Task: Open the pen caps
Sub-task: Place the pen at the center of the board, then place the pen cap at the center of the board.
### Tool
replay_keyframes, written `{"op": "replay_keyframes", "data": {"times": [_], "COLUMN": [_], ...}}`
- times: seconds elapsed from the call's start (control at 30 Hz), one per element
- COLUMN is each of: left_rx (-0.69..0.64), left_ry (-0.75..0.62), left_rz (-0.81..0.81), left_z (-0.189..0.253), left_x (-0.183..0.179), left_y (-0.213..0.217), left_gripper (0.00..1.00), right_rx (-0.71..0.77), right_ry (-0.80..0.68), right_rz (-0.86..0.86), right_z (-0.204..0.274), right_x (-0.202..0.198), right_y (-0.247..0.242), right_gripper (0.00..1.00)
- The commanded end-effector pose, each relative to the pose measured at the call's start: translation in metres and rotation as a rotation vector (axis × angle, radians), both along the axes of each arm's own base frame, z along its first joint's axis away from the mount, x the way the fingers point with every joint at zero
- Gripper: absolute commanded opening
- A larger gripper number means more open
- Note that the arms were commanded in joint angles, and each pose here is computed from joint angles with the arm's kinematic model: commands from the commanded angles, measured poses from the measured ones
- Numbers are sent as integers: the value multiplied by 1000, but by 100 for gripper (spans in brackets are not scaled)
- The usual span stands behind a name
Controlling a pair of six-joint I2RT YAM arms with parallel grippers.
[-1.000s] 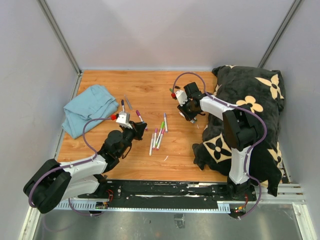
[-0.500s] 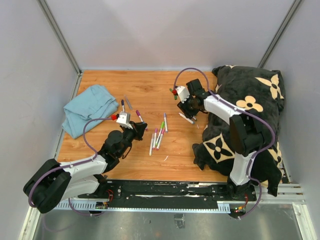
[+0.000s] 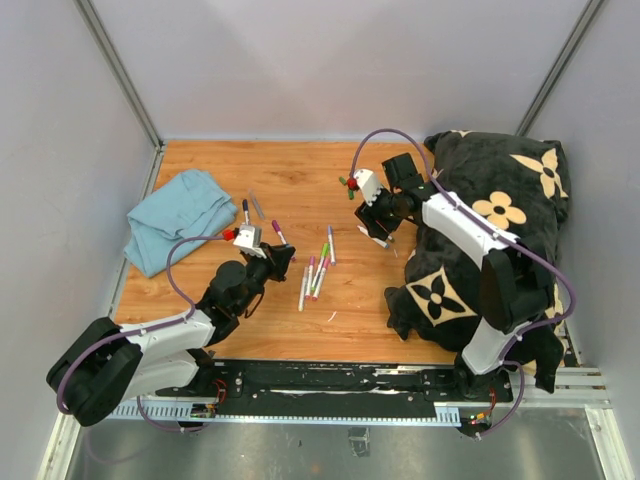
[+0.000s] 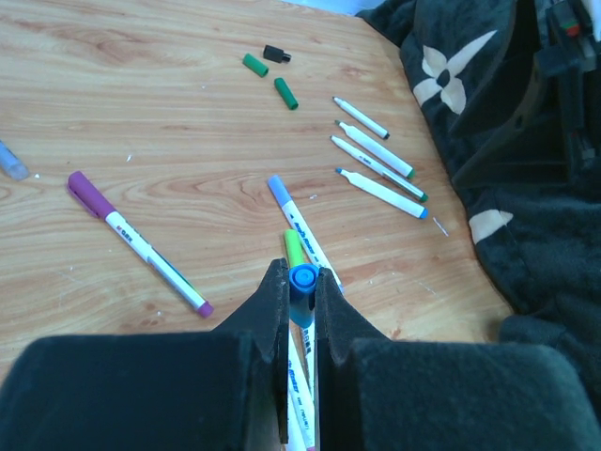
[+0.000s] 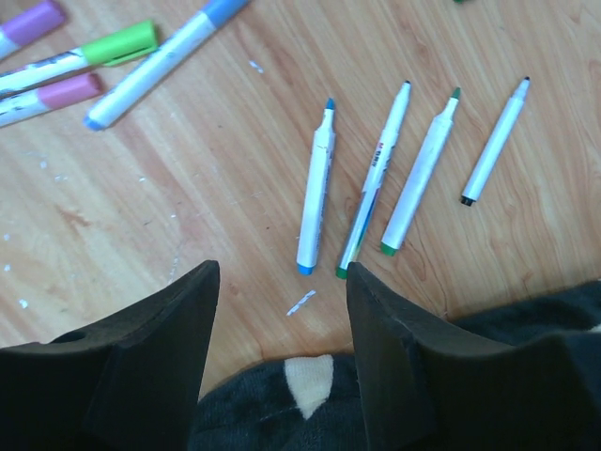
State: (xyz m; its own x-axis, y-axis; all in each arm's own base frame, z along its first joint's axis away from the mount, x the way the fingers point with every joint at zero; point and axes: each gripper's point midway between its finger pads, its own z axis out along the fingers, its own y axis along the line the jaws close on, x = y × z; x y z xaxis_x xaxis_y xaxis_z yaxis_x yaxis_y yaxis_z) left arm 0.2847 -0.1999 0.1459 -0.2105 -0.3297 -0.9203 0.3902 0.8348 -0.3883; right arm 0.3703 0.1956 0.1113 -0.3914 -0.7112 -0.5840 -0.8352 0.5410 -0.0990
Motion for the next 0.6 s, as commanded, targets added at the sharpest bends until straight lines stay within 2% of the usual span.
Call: {"op": "replay_keyframes", "data": {"times": [0.0, 0.57], "left_rx": [-8, -2], "left_ry": [-41, -32], "left_rz": [5, 1], "left_z": [14, 13], "left_x": [4, 6], "left_y": [-4, -10], "left_gripper": [0, 0], "right_rx": [57, 195], "right_ry": [23, -9], "right_rz": [99, 178], "right_z": [17, 58], "right_x": [-23, -46], "right_y": [5, 21], "right_gripper": [58, 59]}}
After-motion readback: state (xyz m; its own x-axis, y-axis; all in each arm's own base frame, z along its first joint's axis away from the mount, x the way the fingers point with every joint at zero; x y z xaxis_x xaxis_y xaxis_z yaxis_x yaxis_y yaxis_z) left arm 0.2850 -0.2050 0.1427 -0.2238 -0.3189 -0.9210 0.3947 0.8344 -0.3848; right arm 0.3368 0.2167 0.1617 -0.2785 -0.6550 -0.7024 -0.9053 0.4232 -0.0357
